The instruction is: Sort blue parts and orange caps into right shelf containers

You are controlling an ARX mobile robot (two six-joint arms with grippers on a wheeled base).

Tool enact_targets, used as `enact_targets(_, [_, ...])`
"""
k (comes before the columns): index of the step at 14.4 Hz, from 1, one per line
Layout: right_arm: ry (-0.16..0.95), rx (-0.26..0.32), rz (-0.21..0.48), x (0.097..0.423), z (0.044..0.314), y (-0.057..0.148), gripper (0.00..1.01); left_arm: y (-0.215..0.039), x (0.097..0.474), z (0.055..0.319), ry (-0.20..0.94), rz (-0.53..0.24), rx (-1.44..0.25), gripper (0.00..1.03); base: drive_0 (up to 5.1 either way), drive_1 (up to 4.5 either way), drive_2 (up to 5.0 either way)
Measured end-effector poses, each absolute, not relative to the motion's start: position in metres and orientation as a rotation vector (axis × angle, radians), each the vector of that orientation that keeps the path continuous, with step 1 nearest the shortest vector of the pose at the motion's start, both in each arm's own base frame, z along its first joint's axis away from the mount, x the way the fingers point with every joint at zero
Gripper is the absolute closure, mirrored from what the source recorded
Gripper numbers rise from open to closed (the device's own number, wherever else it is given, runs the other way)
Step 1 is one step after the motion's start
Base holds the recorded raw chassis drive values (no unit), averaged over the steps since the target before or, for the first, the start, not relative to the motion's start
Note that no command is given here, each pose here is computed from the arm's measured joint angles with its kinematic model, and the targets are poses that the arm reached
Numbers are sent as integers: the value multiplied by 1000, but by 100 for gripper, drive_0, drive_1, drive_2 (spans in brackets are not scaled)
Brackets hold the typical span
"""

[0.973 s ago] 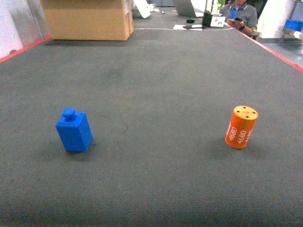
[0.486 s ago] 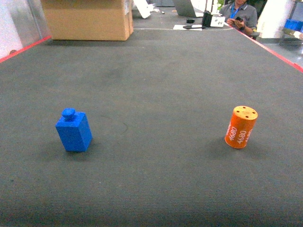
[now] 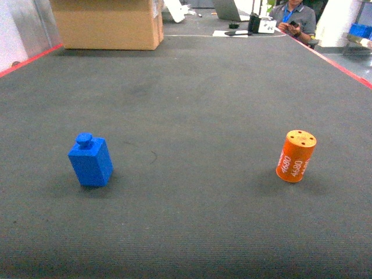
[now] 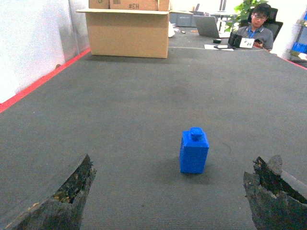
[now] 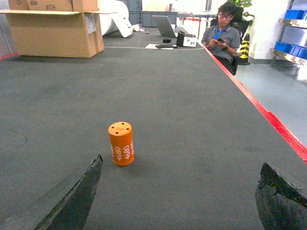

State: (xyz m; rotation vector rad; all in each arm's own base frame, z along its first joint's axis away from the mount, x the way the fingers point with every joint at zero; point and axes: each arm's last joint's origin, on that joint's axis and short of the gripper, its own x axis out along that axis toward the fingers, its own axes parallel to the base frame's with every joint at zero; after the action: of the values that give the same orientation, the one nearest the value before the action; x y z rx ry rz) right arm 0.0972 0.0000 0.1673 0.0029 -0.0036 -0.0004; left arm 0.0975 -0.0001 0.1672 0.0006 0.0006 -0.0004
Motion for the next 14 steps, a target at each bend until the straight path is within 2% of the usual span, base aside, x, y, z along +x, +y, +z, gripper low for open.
enact_targets(14, [-4,3,0,97,167,0,3,0,97,167,1,-1,1,5,0,0,0])
